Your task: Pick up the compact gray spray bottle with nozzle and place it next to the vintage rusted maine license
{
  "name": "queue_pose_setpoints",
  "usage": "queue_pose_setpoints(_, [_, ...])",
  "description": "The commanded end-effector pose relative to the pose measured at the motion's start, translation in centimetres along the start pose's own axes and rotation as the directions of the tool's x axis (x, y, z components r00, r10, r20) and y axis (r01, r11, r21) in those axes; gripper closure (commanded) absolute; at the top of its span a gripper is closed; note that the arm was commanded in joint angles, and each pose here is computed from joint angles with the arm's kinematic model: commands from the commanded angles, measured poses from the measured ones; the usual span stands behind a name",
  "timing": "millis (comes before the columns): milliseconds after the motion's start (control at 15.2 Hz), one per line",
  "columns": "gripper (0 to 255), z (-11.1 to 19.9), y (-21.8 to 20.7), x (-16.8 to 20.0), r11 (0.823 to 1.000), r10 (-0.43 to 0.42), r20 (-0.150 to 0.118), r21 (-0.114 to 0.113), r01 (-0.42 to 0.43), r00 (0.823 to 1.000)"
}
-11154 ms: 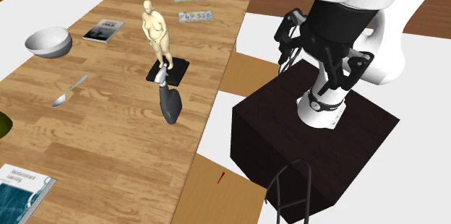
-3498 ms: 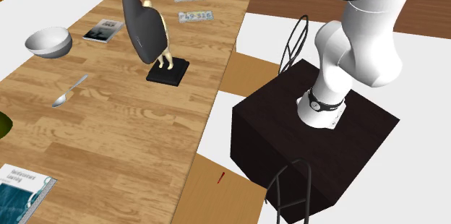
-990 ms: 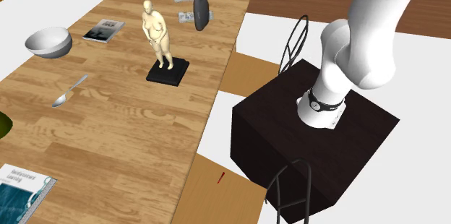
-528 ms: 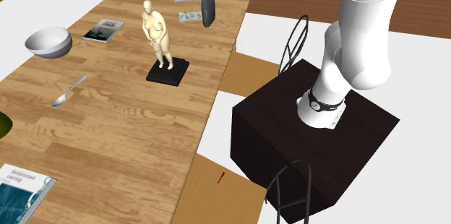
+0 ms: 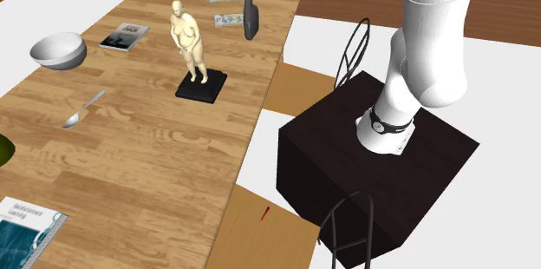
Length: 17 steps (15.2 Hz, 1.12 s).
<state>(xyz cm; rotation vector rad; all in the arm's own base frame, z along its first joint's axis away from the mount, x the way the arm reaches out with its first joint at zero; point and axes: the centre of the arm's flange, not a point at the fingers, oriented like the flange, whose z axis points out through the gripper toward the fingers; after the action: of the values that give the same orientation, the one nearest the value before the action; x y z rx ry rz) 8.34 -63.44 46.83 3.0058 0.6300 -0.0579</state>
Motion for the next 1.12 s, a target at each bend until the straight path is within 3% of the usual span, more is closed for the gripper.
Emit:
queue_pose_setpoints(0, [255, 0.9, -0.1, 0.1, 1.0, 0.0, 0.0, -0.001, 0.0, 1.0])
queue_pose_setpoints(396, [255, 3.9, -0.3, 0.2, 1.0, 0.0, 0.0, -0.001, 0.0, 1.0])
queue_pose_setpoints(924, [255, 3.9, -0.3, 0.2, 1.0, 0.0, 0.0, -0.001, 0.0, 1.0])
queue_pose_setpoints(990, [0, 3.9, -0.3, 0.2, 1.0, 0.0, 0.0, -0.001, 0.0, 1.0])
queue_pose_setpoints(1056, [0, 3.9, -0.3, 0.2, 1.0, 0.0, 0.0, -0.001, 0.0, 1.0])
